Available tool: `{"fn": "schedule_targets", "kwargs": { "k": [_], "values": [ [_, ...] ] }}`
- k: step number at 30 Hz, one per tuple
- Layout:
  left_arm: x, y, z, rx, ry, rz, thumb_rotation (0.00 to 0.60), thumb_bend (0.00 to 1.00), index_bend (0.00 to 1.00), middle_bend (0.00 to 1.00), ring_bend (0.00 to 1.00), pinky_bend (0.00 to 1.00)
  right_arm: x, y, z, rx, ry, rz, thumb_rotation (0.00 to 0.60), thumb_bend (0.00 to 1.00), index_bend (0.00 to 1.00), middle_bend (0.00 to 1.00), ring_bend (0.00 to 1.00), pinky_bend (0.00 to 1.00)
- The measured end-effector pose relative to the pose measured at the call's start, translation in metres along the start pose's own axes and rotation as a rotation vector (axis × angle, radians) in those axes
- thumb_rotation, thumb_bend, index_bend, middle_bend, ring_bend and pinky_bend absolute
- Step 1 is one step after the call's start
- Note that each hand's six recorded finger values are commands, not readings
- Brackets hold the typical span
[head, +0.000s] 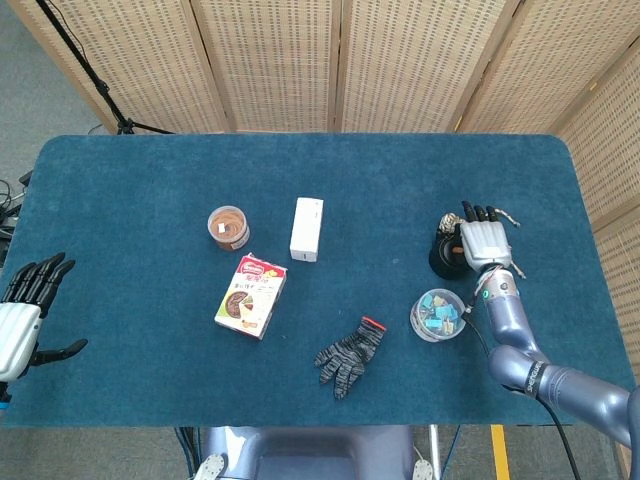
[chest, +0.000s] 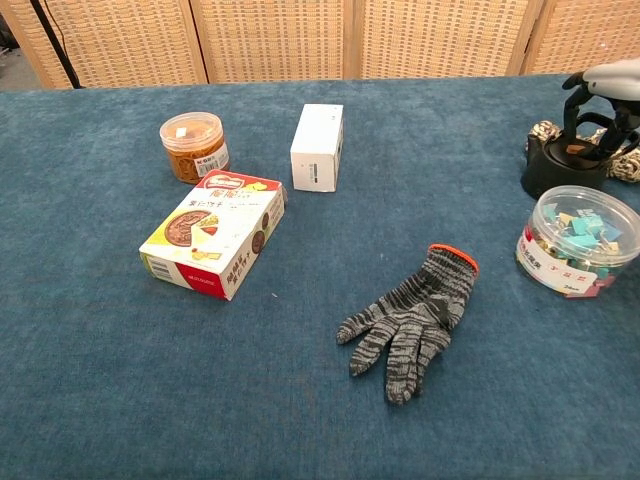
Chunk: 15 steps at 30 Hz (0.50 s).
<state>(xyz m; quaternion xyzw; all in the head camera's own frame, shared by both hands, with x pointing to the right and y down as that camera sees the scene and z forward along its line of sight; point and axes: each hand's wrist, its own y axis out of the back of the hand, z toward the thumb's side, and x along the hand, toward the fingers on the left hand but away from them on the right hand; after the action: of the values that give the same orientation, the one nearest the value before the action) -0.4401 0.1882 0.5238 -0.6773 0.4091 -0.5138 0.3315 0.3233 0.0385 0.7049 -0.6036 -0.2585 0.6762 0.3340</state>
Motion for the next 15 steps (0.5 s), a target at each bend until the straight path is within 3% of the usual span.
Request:
{"fn": "schedule_targets", "kwargs": {
  "k": [15],
  "values": [
    [0.0002,0.0001,-0.0006,0.002,0.001,0.000,0.600,0.04,0.00,0.00,0.00,0.00,-0.0031,-0.0042,-0.0006,-0.001,-0.005,0.007,0.600,0.40,0.50,0.00,0.00,0.00]
  ]
}}
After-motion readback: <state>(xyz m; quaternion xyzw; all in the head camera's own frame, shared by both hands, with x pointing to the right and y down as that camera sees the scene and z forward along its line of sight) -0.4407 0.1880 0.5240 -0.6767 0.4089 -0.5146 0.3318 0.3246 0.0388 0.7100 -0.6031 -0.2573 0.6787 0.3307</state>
